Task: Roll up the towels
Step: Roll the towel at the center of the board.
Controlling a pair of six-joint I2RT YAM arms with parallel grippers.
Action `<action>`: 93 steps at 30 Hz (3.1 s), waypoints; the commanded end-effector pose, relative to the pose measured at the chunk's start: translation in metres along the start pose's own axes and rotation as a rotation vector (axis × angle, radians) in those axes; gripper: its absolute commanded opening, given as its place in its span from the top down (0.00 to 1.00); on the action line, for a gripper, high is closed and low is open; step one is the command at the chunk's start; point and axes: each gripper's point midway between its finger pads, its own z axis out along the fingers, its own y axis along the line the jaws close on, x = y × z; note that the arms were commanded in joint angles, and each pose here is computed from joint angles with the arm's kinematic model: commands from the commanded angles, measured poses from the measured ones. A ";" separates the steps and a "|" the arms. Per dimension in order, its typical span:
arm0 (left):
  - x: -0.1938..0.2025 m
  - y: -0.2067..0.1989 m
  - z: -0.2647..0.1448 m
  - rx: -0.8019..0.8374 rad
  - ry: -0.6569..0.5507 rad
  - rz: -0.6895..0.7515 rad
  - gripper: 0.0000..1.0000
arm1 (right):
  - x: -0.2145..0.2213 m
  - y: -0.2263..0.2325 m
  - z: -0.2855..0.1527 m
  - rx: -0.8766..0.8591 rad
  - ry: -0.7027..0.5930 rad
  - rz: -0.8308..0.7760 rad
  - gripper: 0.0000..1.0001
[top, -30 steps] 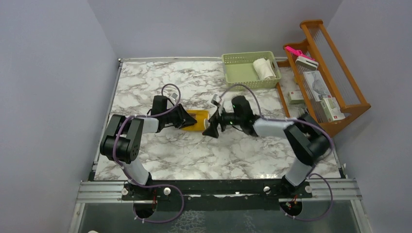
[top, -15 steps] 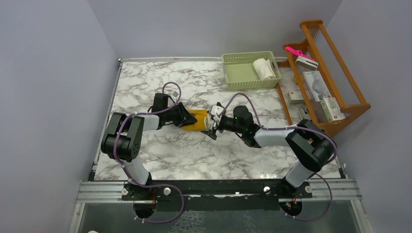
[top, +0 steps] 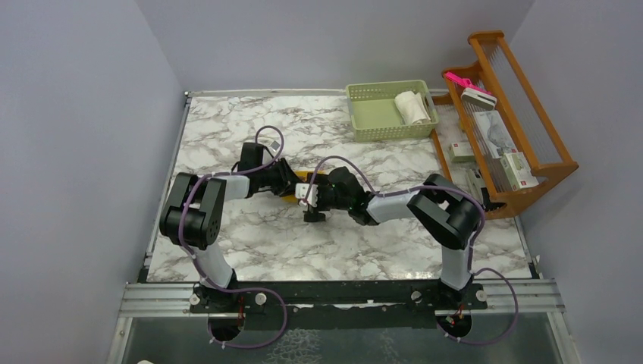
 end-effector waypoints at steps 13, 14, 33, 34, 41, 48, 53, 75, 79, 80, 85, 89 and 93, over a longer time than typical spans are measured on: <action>-0.043 0.014 -0.047 -0.095 -0.097 -0.040 0.64 | 0.055 0.045 -0.008 -0.114 0.253 0.254 0.57; -0.050 0.011 -0.056 -0.090 -0.122 -0.034 0.64 | 0.054 0.049 -0.009 -0.137 0.255 0.280 0.59; -0.022 -0.042 -0.100 -0.004 -0.178 0.204 0.62 | -0.004 0.015 -0.014 -0.670 0.087 1.403 0.86; -0.016 -0.045 -0.096 0.005 -0.166 0.215 0.62 | 0.001 0.013 -0.014 -0.688 0.084 1.469 0.87; 0.010 -0.047 -0.047 0.040 -0.125 0.195 0.62 | 0.026 0.010 -0.013 -0.702 0.081 1.676 0.84; -0.008 0.014 -0.016 -0.162 -0.176 0.154 0.64 | 0.028 -0.002 -0.019 -0.551 0.138 1.504 0.38; -0.018 0.023 -0.004 -0.198 -0.162 0.151 0.65 | 0.025 -0.027 -0.036 -0.282 0.168 1.135 0.19; -0.027 -0.003 -0.009 -0.175 -0.132 0.171 0.65 | -0.047 -0.094 -0.036 0.239 0.016 0.961 0.15; -0.023 0.004 -0.010 -0.192 -0.131 0.152 0.65 | -0.041 -0.084 -0.028 0.192 0.128 1.110 0.24; -0.022 0.005 -0.010 -0.196 -0.132 0.145 0.65 | -0.035 -0.078 -0.027 0.184 0.173 1.145 0.26; -0.015 0.017 -0.011 -0.230 -0.145 0.109 0.65 | -0.014 -0.049 -0.029 0.161 0.285 1.251 0.35; -0.011 0.025 -0.011 -0.247 -0.152 0.088 0.66 | 0.005 -0.033 -0.030 0.168 0.370 1.292 0.36; -0.009 0.029 -0.011 -0.251 -0.151 0.077 0.66 | 0.015 -0.027 -0.026 0.160 0.406 1.296 0.39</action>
